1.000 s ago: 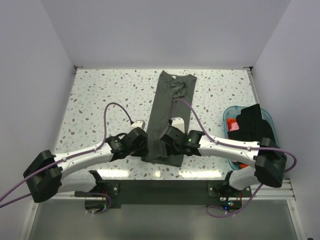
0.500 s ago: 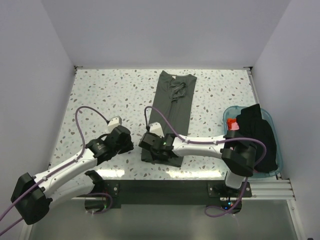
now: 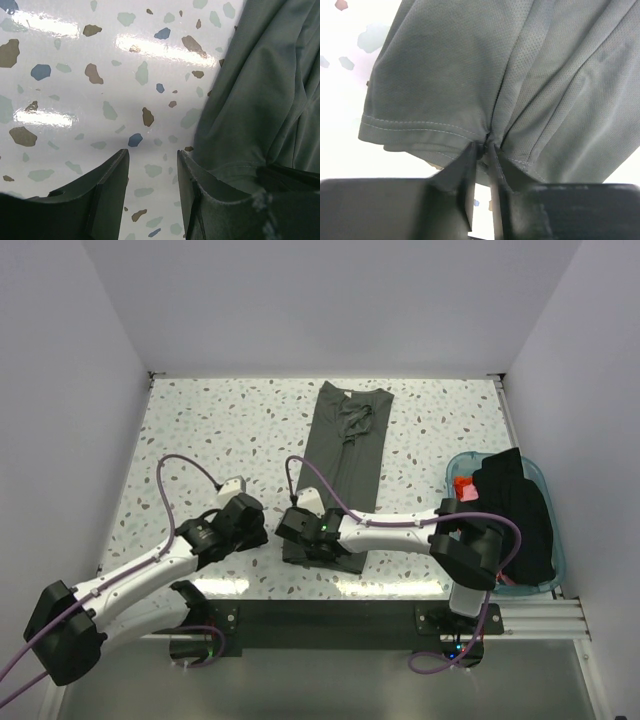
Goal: Fold and stack the t-shirts
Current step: Fold the tshirt
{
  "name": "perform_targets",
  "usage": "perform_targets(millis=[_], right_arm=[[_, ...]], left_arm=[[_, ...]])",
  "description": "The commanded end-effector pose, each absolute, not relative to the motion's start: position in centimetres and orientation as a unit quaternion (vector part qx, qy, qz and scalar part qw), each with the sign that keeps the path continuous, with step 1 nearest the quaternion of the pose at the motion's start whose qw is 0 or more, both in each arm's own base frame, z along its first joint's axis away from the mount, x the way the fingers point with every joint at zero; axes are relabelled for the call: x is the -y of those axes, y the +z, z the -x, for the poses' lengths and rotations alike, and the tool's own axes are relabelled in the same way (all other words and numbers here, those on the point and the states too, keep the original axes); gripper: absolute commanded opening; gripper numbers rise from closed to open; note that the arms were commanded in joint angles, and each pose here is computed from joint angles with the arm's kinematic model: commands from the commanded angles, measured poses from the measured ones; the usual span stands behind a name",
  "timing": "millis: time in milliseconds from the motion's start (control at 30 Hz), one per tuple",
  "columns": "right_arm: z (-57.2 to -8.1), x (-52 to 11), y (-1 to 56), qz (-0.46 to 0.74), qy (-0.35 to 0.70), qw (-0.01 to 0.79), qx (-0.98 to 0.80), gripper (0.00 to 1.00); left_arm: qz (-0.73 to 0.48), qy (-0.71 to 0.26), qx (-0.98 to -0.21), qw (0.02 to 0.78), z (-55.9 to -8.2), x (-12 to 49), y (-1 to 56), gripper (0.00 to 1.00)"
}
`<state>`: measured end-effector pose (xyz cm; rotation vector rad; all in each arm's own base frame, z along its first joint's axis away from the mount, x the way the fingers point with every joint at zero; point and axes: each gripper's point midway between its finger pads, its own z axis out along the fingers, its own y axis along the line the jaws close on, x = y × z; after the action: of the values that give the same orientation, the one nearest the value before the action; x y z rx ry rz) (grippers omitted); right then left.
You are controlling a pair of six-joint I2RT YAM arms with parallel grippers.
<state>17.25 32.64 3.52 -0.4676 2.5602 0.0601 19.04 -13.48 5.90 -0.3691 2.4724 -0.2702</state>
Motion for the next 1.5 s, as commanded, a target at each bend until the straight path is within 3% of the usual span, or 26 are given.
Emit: perform_targets(millis=[0,67,167,467,967,1033,1067,1100,1200,1300,1467], right_arm=[[-18.0,-34.1,4.6,0.158,0.046,0.287,-0.944,0.14],[-17.8,-34.3,5.0,0.158,0.056,0.283,-0.944,0.04],[-17.3,-34.4,5.5,0.156,0.067,0.276,-0.946,0.00],[-16.0,-34.8,7.9,0.137,0.116,0.257,-0.950,0.00],[-14.1,-33.1,6.1,0.096,0.129,0.224,-0.961,0.00],[-14.1,-33.2,6.3,0.097,0.134,0.226,-0.960,0.06],[-14.1,-33.2,6.5,0.098,0.133,0.230,-0.959,0.13],[-14.2,-33.2,7.1,0.098,0.138,0.237,-0.957,0.32],[-14.6,-32.3,8.7,0.092,0.134,0.257,-0.952,0.50],[-14.7,-30.8,9.5,0.082,0.123,0.267,-0.952,0.52],[-13.7,-26.5,9.1,0.045,0.095,0.268,-0.958,0.47]], left_arm=[[0.140,-0.112,-0.933,0.314,-19.5,13.9,6.0,0.49],[0.138,-0.112,-0.933,0.312,-19.5,13.9,5.9,0.49],[0.135,-0.112,-0.935,0.309,-19.4,14.0,5.8,0.49],[0.116,-0.124,-0.938,0.303,-19.4,14.8,5.6,0.48],[0.064,-0.160,-0.945,0.278,-19.1,17.0,5.0,0.49],[0.056,-0.166,-0.946,0.273,-19.0,17.3,4.8,0.51],[0.049,-0.170,-0.946,0.272,-19.0,17.5,4.8,0.52],[0.044,-0.176,-0.946,0.268,-18.9,17.8,4.7,0.53],[0.032,-0.187,-0.946,0.263,-18.9,18.4,4.7,0.55],[0.020,-0.196,-0.946,0.259,-18.8,18.9,4.7,0.56],[0.007,-0.203,-0.950,0.238,-18.1,19.4,3.6,0.56]])
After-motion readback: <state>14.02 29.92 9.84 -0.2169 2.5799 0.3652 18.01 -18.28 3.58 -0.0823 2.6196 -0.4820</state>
